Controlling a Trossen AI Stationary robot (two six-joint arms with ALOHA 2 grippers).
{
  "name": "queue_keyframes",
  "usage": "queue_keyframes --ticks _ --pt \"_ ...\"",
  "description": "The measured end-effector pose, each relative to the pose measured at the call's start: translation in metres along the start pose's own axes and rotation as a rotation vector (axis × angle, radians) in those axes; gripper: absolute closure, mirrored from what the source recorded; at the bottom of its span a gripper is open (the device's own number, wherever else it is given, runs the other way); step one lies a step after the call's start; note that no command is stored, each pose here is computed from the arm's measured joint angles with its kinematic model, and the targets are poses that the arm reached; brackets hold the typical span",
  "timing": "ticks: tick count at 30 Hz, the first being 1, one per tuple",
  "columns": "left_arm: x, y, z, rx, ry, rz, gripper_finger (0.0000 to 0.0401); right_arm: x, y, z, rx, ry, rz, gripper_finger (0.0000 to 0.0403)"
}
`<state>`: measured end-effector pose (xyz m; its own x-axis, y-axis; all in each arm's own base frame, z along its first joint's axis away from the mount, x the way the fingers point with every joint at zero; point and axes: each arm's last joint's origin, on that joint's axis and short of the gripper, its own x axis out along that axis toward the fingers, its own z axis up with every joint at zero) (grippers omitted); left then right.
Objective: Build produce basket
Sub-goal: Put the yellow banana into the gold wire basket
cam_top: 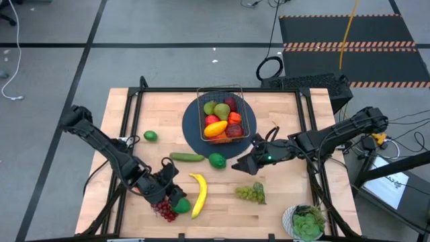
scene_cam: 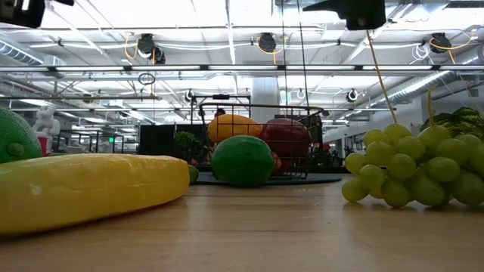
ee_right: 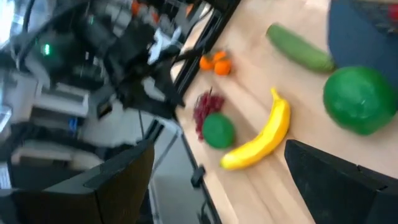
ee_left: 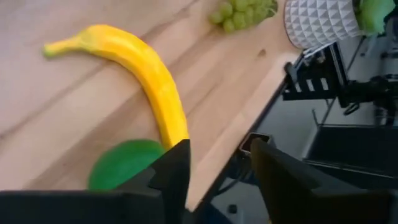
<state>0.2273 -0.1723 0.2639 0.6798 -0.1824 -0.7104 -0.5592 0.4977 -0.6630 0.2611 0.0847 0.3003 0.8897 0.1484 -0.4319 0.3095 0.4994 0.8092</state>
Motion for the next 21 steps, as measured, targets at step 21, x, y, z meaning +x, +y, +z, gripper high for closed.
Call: queue_keyframes --ticks 21 --pt "0.034 0.013 0.028 -0.23 0.042 0.144 0.0217 -0.008 -0.028 -0.014 -0.314 0.424 -0.138 0.0046"
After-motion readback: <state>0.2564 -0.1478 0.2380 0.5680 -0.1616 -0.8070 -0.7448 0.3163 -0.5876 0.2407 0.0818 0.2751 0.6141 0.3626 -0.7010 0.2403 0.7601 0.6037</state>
